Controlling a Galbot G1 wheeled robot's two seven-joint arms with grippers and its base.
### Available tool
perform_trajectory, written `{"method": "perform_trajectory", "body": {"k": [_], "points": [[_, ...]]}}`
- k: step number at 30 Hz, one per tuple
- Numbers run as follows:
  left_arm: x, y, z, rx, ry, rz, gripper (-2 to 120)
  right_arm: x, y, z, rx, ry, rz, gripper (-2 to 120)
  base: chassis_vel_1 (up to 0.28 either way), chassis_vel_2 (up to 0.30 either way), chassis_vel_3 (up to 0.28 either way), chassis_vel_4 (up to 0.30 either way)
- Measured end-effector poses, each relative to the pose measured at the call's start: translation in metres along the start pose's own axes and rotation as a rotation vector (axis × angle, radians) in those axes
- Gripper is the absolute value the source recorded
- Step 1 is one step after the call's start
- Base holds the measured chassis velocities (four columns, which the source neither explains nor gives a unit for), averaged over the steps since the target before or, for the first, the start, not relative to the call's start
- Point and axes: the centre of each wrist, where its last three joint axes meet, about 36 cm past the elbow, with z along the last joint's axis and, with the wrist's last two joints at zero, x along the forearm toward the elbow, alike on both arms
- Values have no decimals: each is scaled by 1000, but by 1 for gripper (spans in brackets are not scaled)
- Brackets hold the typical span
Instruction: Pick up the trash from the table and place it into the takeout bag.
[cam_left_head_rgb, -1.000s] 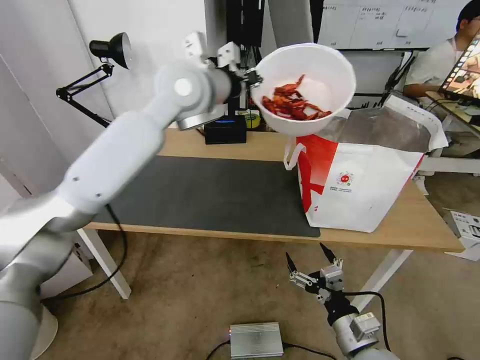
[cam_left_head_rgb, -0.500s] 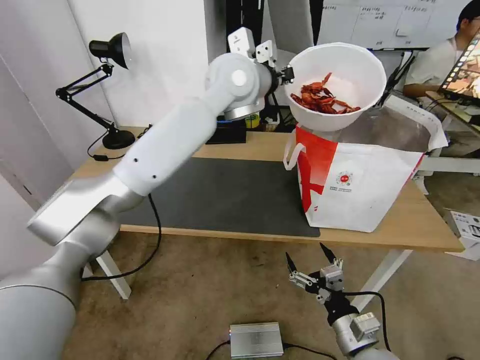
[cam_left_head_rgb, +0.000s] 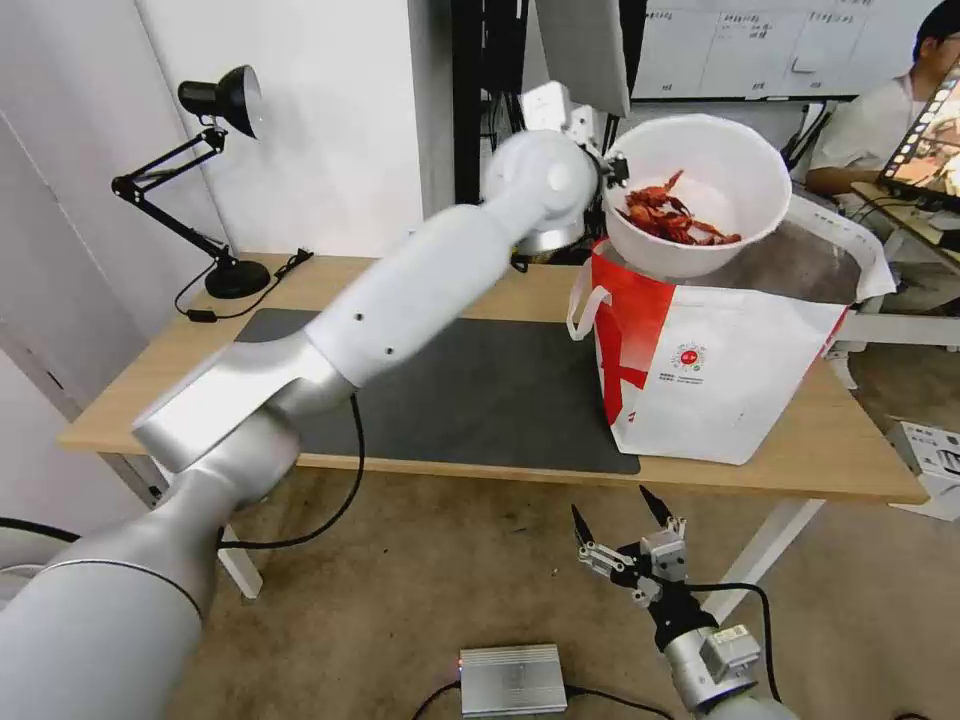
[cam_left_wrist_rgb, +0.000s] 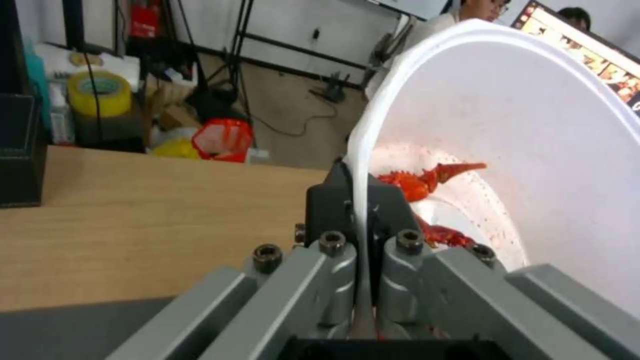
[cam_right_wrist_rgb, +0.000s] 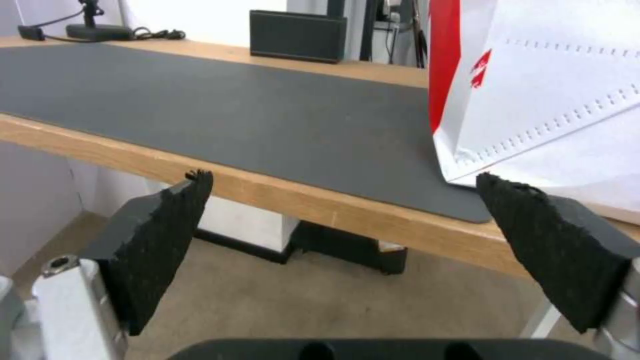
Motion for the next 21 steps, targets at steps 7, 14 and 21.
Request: {"method": "perform_trajectory", "body": {"k": [7,14,21], "points": [[-4,-5,16,-36,-32,-6,0,0,0,0,0,0,0,100,0,0,0,0],[0,-3,32,-69,-45,25,0,0,0,0,0,0,0,100,0,0,0,0],[5,-4,47,-88,-31,45,0,0,0,0,0,0,0,100,0,0,0,0]]}}
